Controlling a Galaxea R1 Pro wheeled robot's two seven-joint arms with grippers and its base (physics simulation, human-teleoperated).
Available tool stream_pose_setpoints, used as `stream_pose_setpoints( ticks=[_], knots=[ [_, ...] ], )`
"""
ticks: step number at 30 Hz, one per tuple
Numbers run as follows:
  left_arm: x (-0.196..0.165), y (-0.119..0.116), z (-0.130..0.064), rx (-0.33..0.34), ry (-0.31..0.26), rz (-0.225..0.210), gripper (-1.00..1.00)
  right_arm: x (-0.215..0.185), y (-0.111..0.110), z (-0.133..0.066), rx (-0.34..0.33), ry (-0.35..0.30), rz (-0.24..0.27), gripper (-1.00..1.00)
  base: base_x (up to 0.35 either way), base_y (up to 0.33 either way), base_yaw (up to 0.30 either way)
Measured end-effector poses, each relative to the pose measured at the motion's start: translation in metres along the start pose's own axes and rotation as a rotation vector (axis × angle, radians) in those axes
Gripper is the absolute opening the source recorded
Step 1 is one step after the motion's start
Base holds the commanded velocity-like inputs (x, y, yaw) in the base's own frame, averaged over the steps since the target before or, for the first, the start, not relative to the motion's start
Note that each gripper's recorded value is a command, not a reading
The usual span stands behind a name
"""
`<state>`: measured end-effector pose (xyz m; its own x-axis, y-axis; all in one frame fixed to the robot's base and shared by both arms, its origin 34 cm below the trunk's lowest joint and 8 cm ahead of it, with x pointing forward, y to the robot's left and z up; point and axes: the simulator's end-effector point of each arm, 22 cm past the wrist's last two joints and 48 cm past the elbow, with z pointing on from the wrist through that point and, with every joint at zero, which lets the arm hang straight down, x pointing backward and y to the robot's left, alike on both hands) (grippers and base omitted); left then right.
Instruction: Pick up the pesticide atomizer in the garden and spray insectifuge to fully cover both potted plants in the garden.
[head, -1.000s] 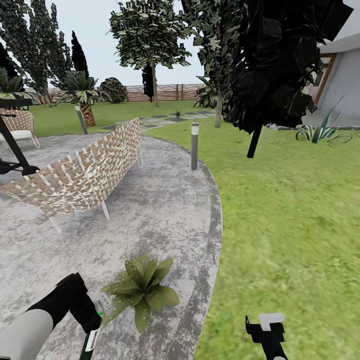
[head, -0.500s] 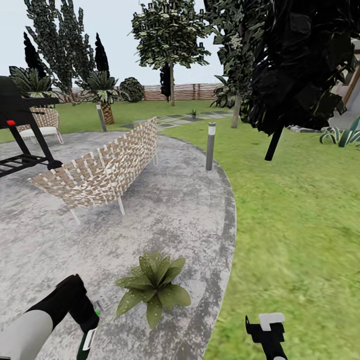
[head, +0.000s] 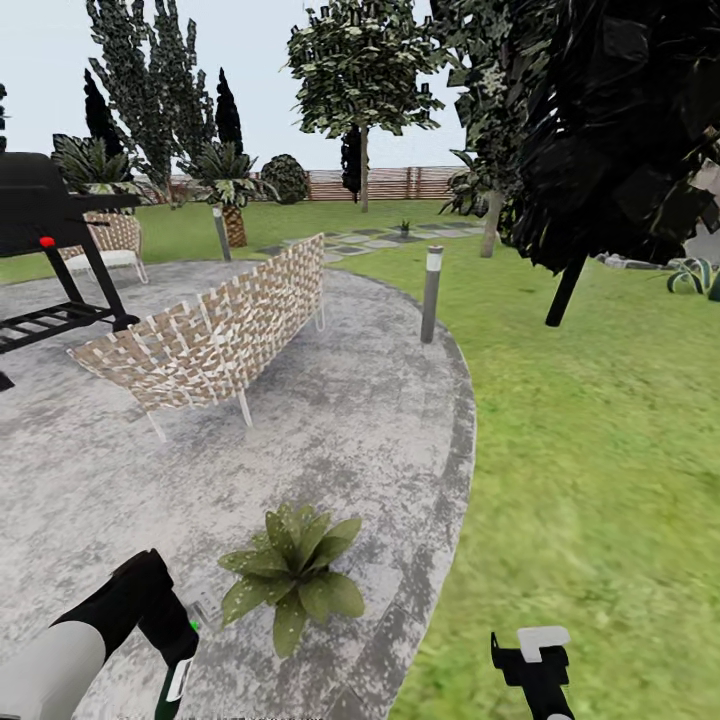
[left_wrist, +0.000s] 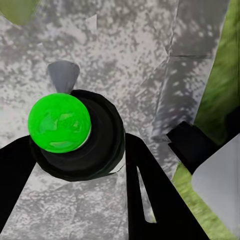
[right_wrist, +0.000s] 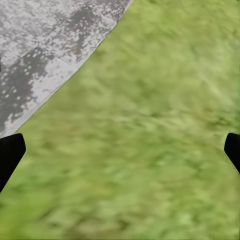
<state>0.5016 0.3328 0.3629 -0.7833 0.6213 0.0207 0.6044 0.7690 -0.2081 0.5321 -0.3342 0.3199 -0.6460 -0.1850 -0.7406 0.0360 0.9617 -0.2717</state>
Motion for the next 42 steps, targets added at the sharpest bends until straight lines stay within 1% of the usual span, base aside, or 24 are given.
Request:
stream_pose_setpoints(
  ticks=[6, 22, 34, 38, 40, 42],
  knots=[
    [-0.002, -0.002, 0.001, 0.002, -0.003, 0.002, -1.0, 0.001, 0.0, 0.0, 0.0, 0.001, 0.0, 1.0, -0.031, -0.272, 0.235],
    [-0.001, -0.001, 0.0, 0.0, -0.002, 0.0, -1.0, 0.002, 0.0, -0.001, 0.0, 0.002, -0.001, 1.0, 0.091, -0.272, 0.022],
    [-0.002, -0.002, 0.001, 0.004, -0.001, 0.001, -1.0, 0.003, 0.0, -0.001, 0.0, 0.004, -0.001, 1.0, -0.172, -0.223, 0.266],
    [-0.001, -0.002, 0.001, 0.002, 0.002, 0.002, -1.0, 0.003, 0.0, -0.001, 0.0, 0.004, 0.0, 1.0, -0.021, -0.027, 0.057],
    [0.001, 0.0, 0.001, -0.003, 0.005, 0.002, -1.0, 0.003, -0.001, -0.001, -0.001, 0.004, -0.001, 1.0, -0.001, -0.002, 0.004],
    [0.003, 0.01, 0.001, -0.047, 0.009, 0.0, -1.0, 0.003, -0.001, -0.001, -0.001, 0.004, -0.002, 1.0, 0.0, 0.0, 0.001]
  ],
)
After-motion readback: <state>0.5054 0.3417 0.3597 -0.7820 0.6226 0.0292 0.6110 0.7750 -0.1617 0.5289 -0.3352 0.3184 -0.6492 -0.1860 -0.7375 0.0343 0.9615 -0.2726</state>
